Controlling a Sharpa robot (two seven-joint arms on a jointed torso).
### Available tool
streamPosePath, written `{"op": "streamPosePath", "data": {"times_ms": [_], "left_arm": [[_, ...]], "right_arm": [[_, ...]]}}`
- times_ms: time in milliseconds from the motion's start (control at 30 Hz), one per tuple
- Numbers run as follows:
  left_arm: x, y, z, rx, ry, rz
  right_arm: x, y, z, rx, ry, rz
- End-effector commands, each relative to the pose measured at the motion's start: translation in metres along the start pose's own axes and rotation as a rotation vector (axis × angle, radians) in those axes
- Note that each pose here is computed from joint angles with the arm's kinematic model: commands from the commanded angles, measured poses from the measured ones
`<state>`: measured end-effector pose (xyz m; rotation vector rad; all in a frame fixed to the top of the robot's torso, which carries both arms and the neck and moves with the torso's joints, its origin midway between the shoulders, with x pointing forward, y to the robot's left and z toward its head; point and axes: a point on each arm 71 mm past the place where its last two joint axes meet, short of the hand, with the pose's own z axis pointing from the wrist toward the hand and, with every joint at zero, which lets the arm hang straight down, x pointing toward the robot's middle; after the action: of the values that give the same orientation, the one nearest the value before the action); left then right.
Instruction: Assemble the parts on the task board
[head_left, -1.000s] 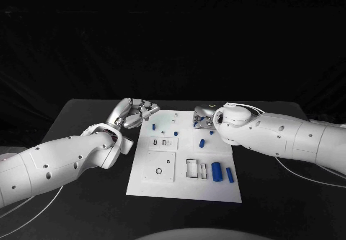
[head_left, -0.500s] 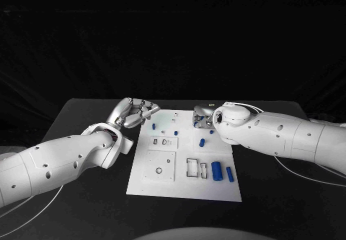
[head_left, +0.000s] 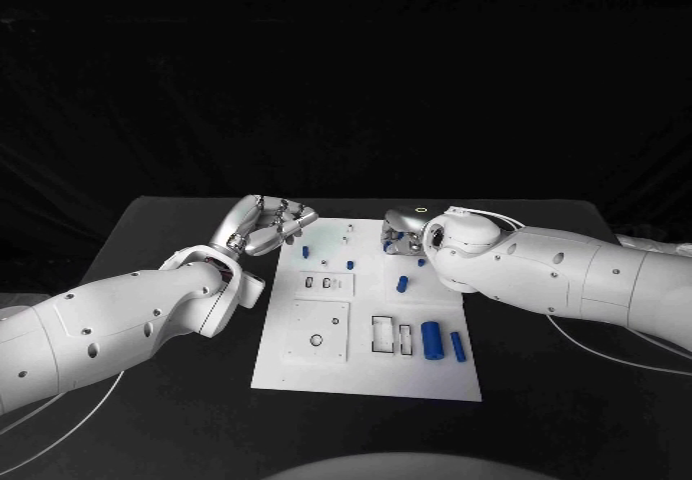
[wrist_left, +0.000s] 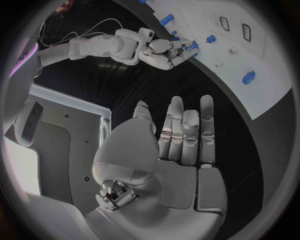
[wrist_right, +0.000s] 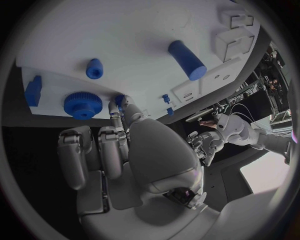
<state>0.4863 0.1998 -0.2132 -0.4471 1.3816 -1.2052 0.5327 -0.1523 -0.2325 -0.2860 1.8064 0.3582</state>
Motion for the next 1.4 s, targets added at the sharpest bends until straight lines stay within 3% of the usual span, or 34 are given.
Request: {"op": "streamPosePath", "data": {"times_ms": [33, 267, 600, 1033, 1400], "left_arm": [[0.0007, -0.0021, 0.0007, 0.013, 0.011, -0.013], [0.0005, -0.0021, 0.0005, 0.012, 0.012, -0.014], [0.0018, -0.0035, 0.0012, 0.016, 0.014, -0.016], [0.0004, -0.0082, 0.004, 0.026, 0.012, -0.016], [0.0001, -0.0126, 0.005, 0.038, 0.012, -0.018]], "right_arm": [[-0.008, 0.006, 0.0, -0.052, -0.107, 0.028], [-0.014, 0.013, 0.005, -0.081, -0.176, 0.049], [-0.021, 0.02, 0.015, -0.099, -0.225, 0.069], [-0.022, 0.022, 0.027, -0.075, -0.201, 0.067], [-0.014, 0.022, 0.039, -0.045, -0.201, 0.057]]}}
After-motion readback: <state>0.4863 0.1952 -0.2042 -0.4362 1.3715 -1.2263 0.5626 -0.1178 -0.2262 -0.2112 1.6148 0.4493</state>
